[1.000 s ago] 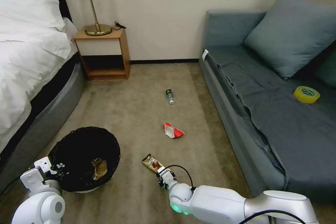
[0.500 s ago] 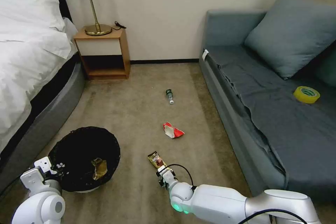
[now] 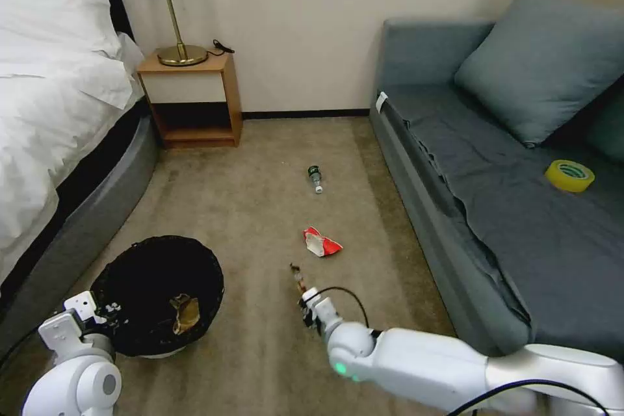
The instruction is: Pick up the trash bin, then pick up the garbage on the floor and place it into the trash bin.
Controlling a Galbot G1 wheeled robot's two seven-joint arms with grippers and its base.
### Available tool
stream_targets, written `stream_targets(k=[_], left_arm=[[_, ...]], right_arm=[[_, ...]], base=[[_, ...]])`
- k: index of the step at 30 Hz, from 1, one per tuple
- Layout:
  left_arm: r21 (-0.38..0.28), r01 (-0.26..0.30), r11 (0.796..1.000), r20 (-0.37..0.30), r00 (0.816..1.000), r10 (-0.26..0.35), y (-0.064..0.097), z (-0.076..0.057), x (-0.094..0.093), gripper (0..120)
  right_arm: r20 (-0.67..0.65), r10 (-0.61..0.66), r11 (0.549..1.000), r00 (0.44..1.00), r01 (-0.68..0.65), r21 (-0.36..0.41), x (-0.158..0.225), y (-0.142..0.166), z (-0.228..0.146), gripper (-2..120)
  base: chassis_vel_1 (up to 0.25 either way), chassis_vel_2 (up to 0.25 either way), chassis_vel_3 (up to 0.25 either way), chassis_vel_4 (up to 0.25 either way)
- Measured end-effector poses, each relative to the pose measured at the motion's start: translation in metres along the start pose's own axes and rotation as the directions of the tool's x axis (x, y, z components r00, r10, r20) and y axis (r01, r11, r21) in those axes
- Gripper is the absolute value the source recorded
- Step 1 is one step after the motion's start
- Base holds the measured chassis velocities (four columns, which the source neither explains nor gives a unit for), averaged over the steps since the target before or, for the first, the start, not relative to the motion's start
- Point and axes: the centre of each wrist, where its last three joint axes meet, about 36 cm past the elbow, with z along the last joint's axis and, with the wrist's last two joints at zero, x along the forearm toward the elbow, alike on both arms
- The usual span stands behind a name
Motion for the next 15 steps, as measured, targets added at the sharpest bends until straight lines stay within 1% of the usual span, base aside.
stream_targets(k=[1,2,3,5,6,7,8,9,11,12,13,15], left_arm=[[0.000,-0.002,1.000,-0.001,1.000,0.002,0.000,0.000,0.000,3],[-0.002,-0.005,1.000,-0.001,1.000,0.005,-0.001,0.000,0.000,3],[-0.002,-0.005,1.000,-0.001,1.000,0.005,-0.001,0.000,0.000,3],[-0.001,-0.011,1.000,-0.003,1.000,0.011,-0.002,0.000,0.000,3],[0.000,-0.019,1.000,-0.006,1.000,0.019,-0.003,0.001,0.000,3],[0.000,-0.022,1.000,-0.007,1.000,0.022,-0.004,0.001,0.000,3],[0.000,-0.022,1.000,-0.007,1.000,0.022,-0.004,0.001,0.000,3],[-0.001,-0.024,1.000,-0.008,1.000,0.024,-0.005,0.001,0.000,3],[-0.001,-0.031,1.000,-0.011,0.999,0.031,-0.007,0.002,0.000,3],[-0.002,-0.037,0.999,-0.014,0.999,0.037,-0.009,0.003,0.001,3],[-0.002,-0.037,0.999,-0.014,0.999,0.037,-0.009,0.003,0.001,3],[-0.003,-0.044,0.999,-0.018,0.999,0.044,-0.012,0.005,0.001,3]], right_arm=[[0.011,-0.002,1.000,1.000,0.002,-0.008,0.005,-0.004,-0.007,0],[0.051,-0.020,0.999,0.999,0.022,-0.033,0.023,-0.010,-0.031,0],[0.051,-0.020,0.999,0.999,0.022,-0.033,0.023,-0.010,-0.031,0],[0.099,-0.049,0.997,0.994,0.055,-0.057,0.040,-0.011,-0.056,0],[0.165,-0.096,0.990,0.982,0.112,-0.085,0.064,-0.010,-0.091,0],[0.193,-0.123,0.984,0.974,0.144,-0.101,0.075,-0.007,-0.107,0],[0.193,-0.123,0.984,0.974,0.144,-0.101,0.075,-0.007,-0.107,0],[0.213,-0.143,0.979,0.967,0.170,-0.116,0.083,-0.004,-0.121,0],[0.264,-0.208,0.958,0.942,0.251,-0.142,0.102,0.011,-0.153,0],[0.298,-0.252,0.941,0.921,0.305,-0.146,0.110,0.027,-0.172,0],[0.298,-0.252,0.941,0.921,0.305,-0.146,0.110,0.027,-0.172,0],[0.336,-0.339,0.907,0.879,0.401,-0.132,0.122,0.063,-0.195,0]], base=[[0.000,0.000,0.000,0.000],[0.000,0.000,0.000,0.000],[0.000,0.000,0.000,0.000],[0.000,0.000,0.000,0.000],[0.000,0.000,0.000,0.000],[0.000,0.000,0.000,0.000],[0.000,0.000,0.000,0.000],[0.000,0.000,0.000,0.000],[0.000,0.000,0.000,0.000],[0.000,0.000,0.000,0.000],[0.000,0.000,0.000,0.000],[0.000,0.000,0.000,0.000]])
